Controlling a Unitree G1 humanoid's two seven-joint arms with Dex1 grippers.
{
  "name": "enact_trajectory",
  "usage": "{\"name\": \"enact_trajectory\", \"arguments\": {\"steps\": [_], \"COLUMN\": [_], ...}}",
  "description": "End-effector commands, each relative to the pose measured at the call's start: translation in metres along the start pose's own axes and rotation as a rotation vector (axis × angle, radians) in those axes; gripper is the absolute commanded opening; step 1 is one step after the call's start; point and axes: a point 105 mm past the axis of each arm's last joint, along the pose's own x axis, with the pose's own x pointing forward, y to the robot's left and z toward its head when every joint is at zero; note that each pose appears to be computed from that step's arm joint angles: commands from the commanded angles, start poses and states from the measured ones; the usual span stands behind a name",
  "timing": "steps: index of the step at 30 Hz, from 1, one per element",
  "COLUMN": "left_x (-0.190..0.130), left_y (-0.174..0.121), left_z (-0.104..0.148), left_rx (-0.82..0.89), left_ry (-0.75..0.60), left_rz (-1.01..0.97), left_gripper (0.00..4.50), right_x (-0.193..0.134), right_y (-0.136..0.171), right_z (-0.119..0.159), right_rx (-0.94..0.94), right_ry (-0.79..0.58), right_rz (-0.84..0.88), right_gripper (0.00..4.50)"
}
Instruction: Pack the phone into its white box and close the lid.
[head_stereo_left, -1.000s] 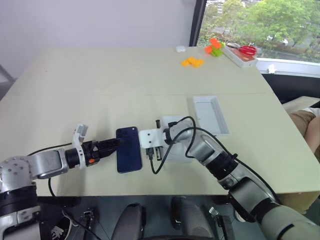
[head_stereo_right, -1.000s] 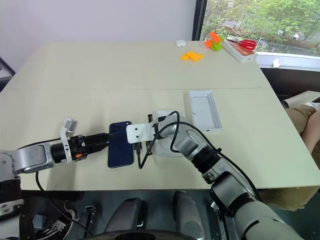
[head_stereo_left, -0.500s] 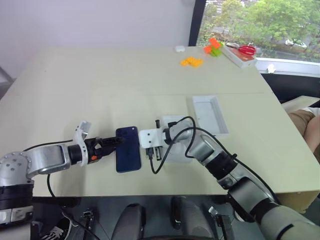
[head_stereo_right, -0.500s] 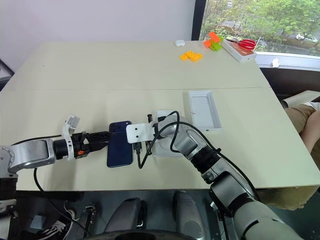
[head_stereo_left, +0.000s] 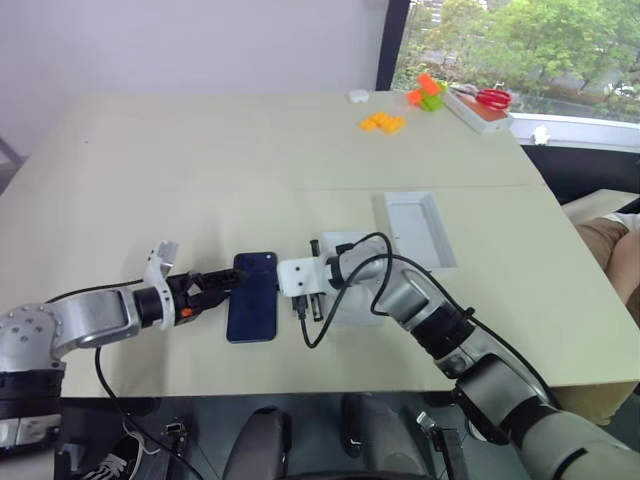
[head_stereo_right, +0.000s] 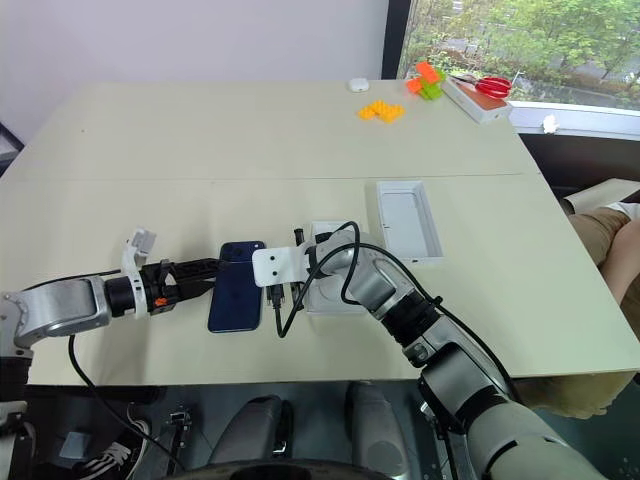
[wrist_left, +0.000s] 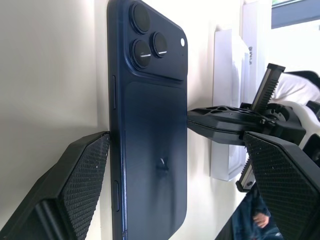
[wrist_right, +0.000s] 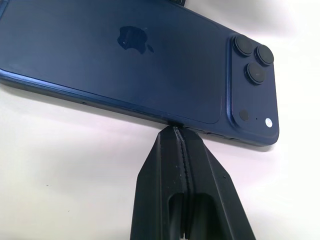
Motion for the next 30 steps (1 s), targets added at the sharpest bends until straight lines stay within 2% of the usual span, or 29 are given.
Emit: {"name": "enact_trajectory", "arguments": {"steps": [1,4,9,13,17,20,24,27,30], "left_x": [0.007,0.009,0.016,0.024,0.026,0.025,0.027,0.029,0.031], "left_y": [-0.023,-0.019,-0.022,-0.044,-0.033,-0.038,-0.049,-0.058,-0.068], "left_z": [-0.012,-0.012,-0.013,-0.005,-0.010,-0.008,-0.006,-0.003,-0.001], "left_rx": [0.005,-0.008,0.061,0.111,0.112,0.126,0.138,0.137,0.151], "left_ry": [0.058,0.069,0.116,0.080,0.101,0.087,0.071,0.054,0.043], "left_rz": [-0.139,-0.106,-0.021,-0.079,-0.002,-0.012,-0.068,-0.126,-0.162], "left_gripper": [4.50,4.50,4.50,4.50,4.50,4.50,4.50,4.50,4.50], "right_x": [0.013,0.014,0.016,0.015,0.014,0.013,0.013,0.014,0.014], "right_y": [0.013,0.013,0.015,0.015,0.016,0.014,0.009,0.012,0.013], "right_z": [0.003,0.004,0.006,0.005,0.004,0.003,0.022,0.008,0.005], "right_rx": [0.002,0.001,0.001,0.001,0.001,0.004,0.097,0.035,0.032], "right_ry": [-0.009,-0.011,-0.017,-0.015,-0.013,-0.011,-0.112,-0.045,-0.036], "right_rz": [0.046,0.046,0.049,0.047,0.045,0.040,0.029,0.033,0.035], "right_gripper": [0.02,0.02,0.02,0.02,0.02,0.02,0.02,0.02,0.02]}}
